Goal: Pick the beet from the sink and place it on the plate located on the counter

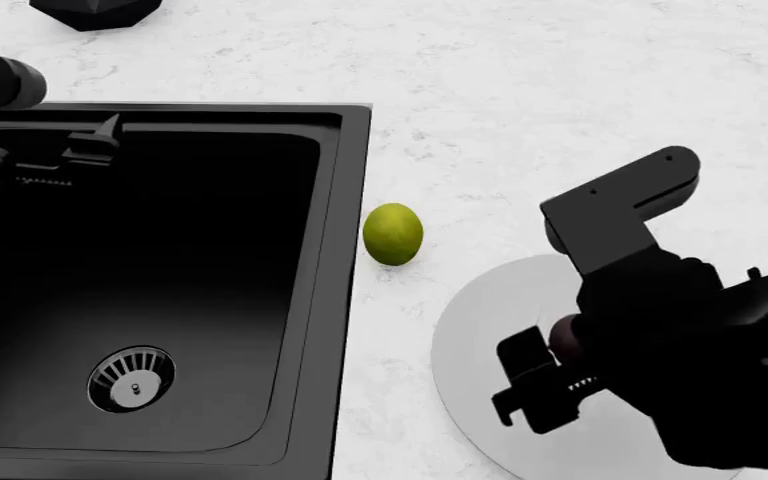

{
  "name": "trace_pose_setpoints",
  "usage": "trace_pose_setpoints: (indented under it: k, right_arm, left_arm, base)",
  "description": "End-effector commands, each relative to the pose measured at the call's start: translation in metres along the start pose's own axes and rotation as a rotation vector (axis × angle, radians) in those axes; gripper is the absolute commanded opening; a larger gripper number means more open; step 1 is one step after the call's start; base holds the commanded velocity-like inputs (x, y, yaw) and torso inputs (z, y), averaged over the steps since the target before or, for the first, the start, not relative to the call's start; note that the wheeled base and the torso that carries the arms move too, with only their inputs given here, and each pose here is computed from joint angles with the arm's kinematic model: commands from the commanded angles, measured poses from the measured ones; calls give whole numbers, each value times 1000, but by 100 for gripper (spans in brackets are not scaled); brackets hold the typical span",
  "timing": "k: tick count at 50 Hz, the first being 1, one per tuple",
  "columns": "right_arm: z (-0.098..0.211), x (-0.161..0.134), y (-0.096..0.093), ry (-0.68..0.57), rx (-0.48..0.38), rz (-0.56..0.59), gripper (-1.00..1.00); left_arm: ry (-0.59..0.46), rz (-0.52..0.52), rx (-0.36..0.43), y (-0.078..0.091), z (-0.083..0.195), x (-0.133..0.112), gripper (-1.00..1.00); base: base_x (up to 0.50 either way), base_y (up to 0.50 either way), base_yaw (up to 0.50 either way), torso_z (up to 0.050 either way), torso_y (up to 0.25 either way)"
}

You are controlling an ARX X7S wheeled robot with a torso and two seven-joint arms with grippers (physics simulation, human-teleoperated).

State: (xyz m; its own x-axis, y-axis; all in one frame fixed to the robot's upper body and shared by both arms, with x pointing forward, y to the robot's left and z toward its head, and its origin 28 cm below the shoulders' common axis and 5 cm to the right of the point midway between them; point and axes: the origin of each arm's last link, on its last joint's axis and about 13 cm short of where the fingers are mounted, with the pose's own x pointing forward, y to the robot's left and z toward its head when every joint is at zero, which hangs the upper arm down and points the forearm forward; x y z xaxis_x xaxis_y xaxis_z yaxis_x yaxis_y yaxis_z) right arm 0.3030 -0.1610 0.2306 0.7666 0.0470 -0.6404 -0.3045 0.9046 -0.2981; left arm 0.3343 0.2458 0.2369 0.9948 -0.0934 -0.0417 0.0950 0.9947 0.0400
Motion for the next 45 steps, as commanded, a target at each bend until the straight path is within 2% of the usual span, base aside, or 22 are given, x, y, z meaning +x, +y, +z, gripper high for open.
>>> trace_pose_setpoints:
  k: [1, 39, 40, 45]
  right_arm:
    - [-5, 10, 1, 9, -5, 10, -100]
    - [-12, 23, 4, 27, -1, 21, -100]
    - [-11, 23, 4, 25, 0, 24, 100]
    - [-10, 21, 4, 23, 1, 22, 100]
  left_arm:
    - [2, 7, 4, 2, -1, 0, 100]
    - [11, 10, 4, 3, -5, 1, 100]
    - [11, 8, 3, 3, -5, 1, 100]
    - [9, 10, 2, 3, -4, 1, 100]
  base:
    - [0, 0, 0, 0, 0]
    - [0, 0, 0, 0, 0]
    - [0, 0, 0, 0, 0]
    - [0, 0, 0, 0, 0]
